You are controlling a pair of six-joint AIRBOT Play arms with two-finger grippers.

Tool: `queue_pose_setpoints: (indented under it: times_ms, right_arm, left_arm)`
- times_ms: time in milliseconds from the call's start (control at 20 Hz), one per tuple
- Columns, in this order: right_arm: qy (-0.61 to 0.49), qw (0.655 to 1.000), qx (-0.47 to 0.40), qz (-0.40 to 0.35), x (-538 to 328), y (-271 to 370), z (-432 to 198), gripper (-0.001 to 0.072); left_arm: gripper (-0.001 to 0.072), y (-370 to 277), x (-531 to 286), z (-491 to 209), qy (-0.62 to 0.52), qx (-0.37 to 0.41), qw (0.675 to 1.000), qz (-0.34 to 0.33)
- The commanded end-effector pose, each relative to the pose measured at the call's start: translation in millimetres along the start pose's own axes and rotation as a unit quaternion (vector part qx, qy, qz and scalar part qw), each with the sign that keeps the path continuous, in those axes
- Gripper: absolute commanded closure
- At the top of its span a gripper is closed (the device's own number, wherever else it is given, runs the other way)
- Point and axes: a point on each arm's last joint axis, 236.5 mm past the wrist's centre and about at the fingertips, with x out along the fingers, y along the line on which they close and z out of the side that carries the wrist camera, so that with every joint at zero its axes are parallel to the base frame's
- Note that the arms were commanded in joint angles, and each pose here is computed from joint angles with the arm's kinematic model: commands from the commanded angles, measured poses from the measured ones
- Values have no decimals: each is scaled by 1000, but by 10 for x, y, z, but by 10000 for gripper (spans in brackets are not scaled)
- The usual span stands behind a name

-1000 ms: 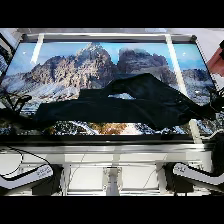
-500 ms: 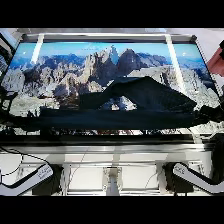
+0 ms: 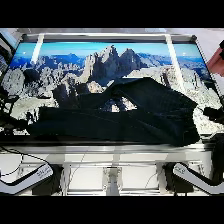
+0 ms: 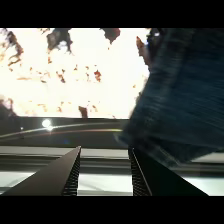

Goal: Fold the clothes and pants, and hang the long-sleeved shirts on hangers.

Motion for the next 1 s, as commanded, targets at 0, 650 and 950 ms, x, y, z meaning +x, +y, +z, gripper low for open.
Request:
queue_pose_setpoints:
  times_ms: [0, 650, 950]
  right_arm:
    - [20, 1000, -15, 4, -5, 19, -97, 419]
    - [28, 988, -18, 151, -114, 703, -145, 368]
    - [28, 988, -18, 151, -114, 704, -145, 368]
  left_arm:
    - [337, -184, 3, 90, -19, 14, 999, -40]
    - [227, -410, -289, 1271, -195, -73, 964, -165]
    - [228, -586, 91, 1377, -175, -101, 956, -215]
